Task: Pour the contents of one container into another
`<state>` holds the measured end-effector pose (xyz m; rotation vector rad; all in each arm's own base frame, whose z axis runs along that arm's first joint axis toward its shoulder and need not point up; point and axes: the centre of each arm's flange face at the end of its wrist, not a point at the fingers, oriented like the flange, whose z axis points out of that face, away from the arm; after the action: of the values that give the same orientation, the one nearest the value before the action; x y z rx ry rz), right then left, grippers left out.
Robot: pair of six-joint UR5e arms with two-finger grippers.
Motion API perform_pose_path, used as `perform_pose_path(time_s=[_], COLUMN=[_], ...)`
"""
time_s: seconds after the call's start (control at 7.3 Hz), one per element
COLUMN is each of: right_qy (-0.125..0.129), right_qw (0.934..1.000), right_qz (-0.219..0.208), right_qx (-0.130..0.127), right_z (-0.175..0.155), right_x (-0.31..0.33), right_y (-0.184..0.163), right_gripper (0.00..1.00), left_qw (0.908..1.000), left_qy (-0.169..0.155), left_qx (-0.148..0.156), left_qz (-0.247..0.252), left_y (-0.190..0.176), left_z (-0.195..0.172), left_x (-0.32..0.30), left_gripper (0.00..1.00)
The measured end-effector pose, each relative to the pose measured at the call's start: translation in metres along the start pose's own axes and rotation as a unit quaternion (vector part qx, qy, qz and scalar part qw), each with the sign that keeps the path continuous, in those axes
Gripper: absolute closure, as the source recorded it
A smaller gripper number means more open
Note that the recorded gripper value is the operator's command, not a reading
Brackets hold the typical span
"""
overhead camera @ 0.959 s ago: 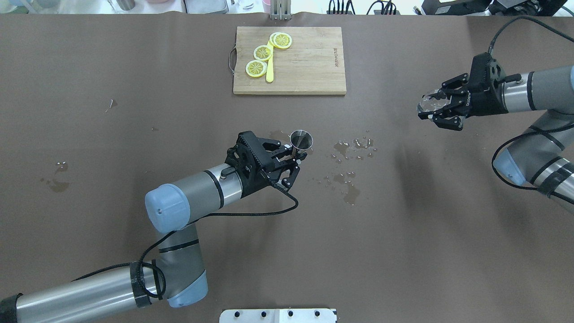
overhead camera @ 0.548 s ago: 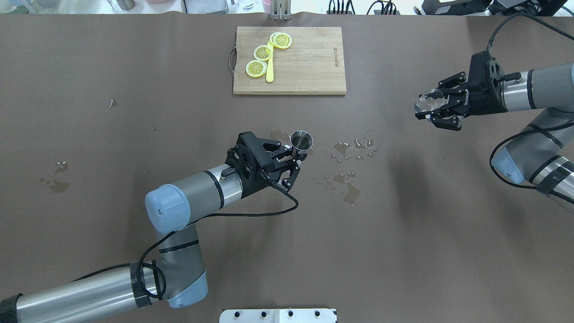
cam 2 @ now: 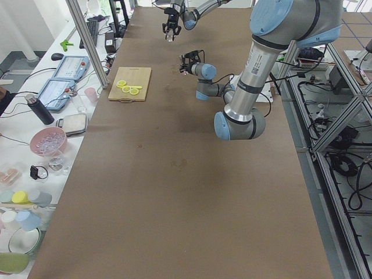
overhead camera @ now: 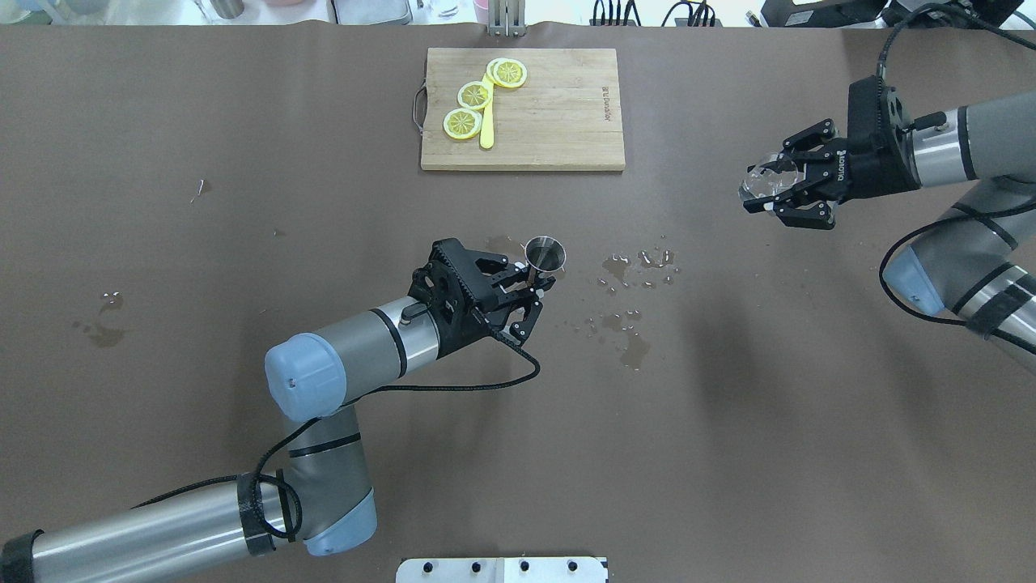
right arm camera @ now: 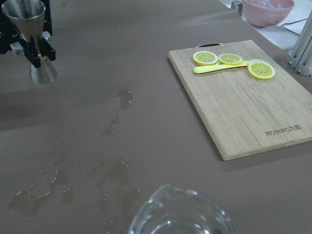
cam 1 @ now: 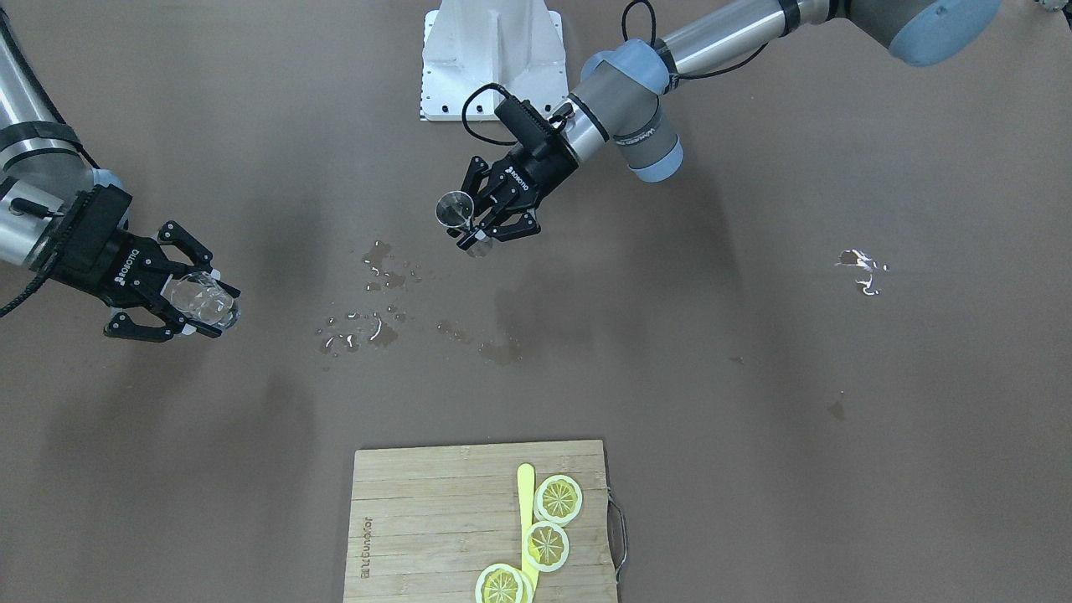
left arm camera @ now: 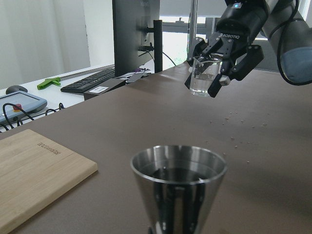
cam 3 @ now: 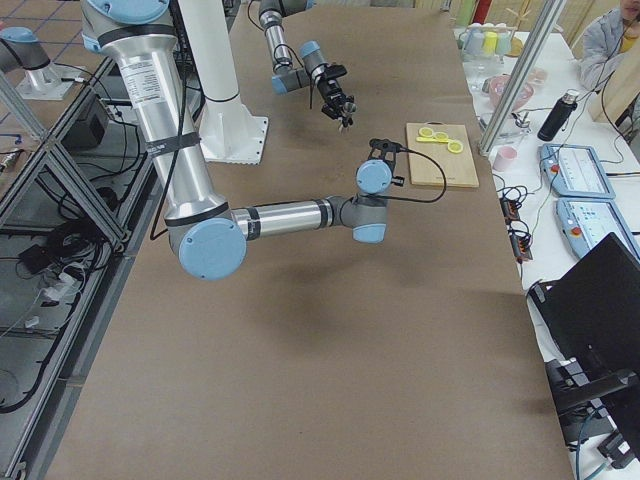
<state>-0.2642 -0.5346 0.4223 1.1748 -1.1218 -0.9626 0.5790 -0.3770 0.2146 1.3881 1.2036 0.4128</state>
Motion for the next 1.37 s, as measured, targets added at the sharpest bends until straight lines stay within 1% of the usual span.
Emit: perform_pose_path(time_s=[0.27, 0.55, 0.68, 0.82, 0.96, 1.1, 1.23, 1.37], right_qy=[-0.001, 0.005, 0.008, 0.011, 0.013, 0.015, 0.02, 0.025], right_qw=[0.9998, 0.9993, 0.999, 0.9982, 0.9962, 0.9939, 0.9913, 0.9869], right_qz=[0.01, 0.02, 0.018, 0.002, -0.022, -0.037, -0.05, -0.072], right_qx=[-0.014, -0.03, -0.041, -0.059, -0.083, -0.103, -0.12, -0.142], right_z=[0.009, 0.008, 0.008, 0.009, 0.014, 0.021, 0.033, 0.043], right_x=[0.002, -0.003, -0.008, -0.018, -0.032, -0.043, -0.052, -0.058], right_y=[-0.052, -0.08, -0.092, -0.11, -0.128, -0.142, -0.156, -0.169], right_gripper=[1.0, 1.0, 1.0, 1.0, 1.0, 1.0, 1.0, 1.0], left_qw=[1.0, 0.9999, 0.9998, 0.9997, 0.9997, 0.9996, 0.9994, 0.9992], left_qy=[-0.002, -0.014, -0.02, -0.023, -0.024, -0.026, -0.033, -0.038], left_qx=[0.0, -0.002, -0.004, -0.004, -0.005, -0.004, -0.002, 0.0], left_qz=[0.001, 0.005, 0.007, 0.008, 0.008, 0.008, 0.008, 0.008], left_y=[0.0, 0.001, 0.002, 0.002, 0.002, 0.002, 0.001, 0.001], left_z=[0.0, 0.002, 0.004, 0.005, 0.006, 0.006, 0.006, 0.006], left_x=[-0.002, -0.015, -0.022, -0.025, -0.026, -0.027, -0.029, -0.03], left_gripper=[1.0, 1.0, 1.0, 1.0, 1.0, 1.0, 1.0, 1.0])
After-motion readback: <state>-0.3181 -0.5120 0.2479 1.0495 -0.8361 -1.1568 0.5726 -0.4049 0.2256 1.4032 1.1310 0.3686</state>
